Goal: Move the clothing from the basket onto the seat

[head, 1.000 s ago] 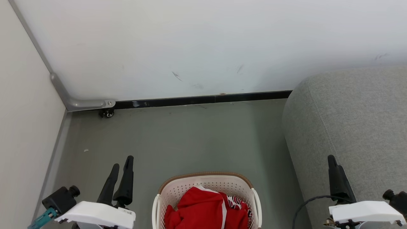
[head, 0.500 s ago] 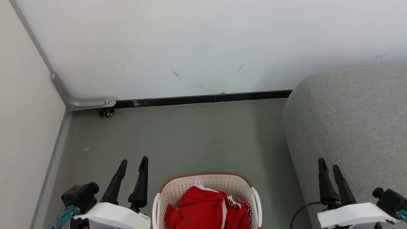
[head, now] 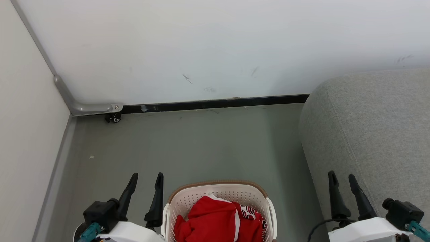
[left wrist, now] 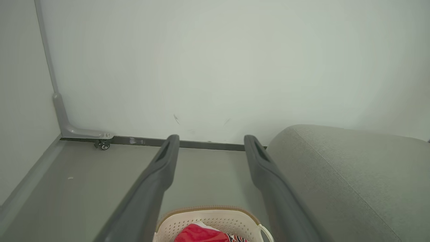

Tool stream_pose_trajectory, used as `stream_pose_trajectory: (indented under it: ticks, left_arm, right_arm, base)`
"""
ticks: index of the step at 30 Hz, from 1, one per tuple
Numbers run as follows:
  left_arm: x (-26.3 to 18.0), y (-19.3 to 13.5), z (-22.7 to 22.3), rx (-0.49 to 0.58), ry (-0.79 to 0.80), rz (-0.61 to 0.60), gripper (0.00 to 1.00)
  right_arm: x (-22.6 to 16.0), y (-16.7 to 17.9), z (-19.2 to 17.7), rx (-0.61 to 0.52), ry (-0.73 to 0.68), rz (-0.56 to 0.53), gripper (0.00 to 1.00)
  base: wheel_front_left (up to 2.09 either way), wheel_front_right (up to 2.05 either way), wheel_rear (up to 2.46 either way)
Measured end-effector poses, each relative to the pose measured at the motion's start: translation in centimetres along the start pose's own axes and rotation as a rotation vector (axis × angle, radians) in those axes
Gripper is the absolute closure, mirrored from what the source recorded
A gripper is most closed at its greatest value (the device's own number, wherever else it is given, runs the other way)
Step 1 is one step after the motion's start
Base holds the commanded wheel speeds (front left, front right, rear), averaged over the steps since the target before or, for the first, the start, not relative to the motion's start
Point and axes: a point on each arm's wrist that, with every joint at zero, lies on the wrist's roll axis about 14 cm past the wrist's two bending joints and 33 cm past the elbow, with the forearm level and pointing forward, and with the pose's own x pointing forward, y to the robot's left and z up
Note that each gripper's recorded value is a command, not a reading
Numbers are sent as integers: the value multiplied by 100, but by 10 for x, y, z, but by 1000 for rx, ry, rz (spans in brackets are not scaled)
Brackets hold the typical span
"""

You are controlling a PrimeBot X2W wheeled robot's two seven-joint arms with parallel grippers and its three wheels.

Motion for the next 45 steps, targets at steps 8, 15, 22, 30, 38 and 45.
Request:
stream_pose_trajectory:
  ticks: [8,15,22,30,38,45]
  left_arm:
    - [-1,-2,-4,111,-2,-8,0]
    - [-3,-2,-11,193,9,-12,0]
    - [-5,9,-19,184,33,27,0]
    - [-5,13,-23,182,48,40,0]
    - [-2,15,-23,185,48,48,0]
    - [0,16,-23,196,49,52,0]
  right_arm:
    - [0,3,0,-101,-11,20,0]
    - [1,6,-1,-182,-14,41,0]
    - [1,5,-3,-183,-8,38,0]
    - [1,3,-3,-182,-8,34,0]
    - [1,2,-6,-172,2,27,0]
    - [2,1,-7,-164,6,24,0]
  base:
    - [0,0,0]
    - [0,0,0]
    - [0,0,0]
    - [0,0,0]
    - [0,0,0]
    - [0,0,0]
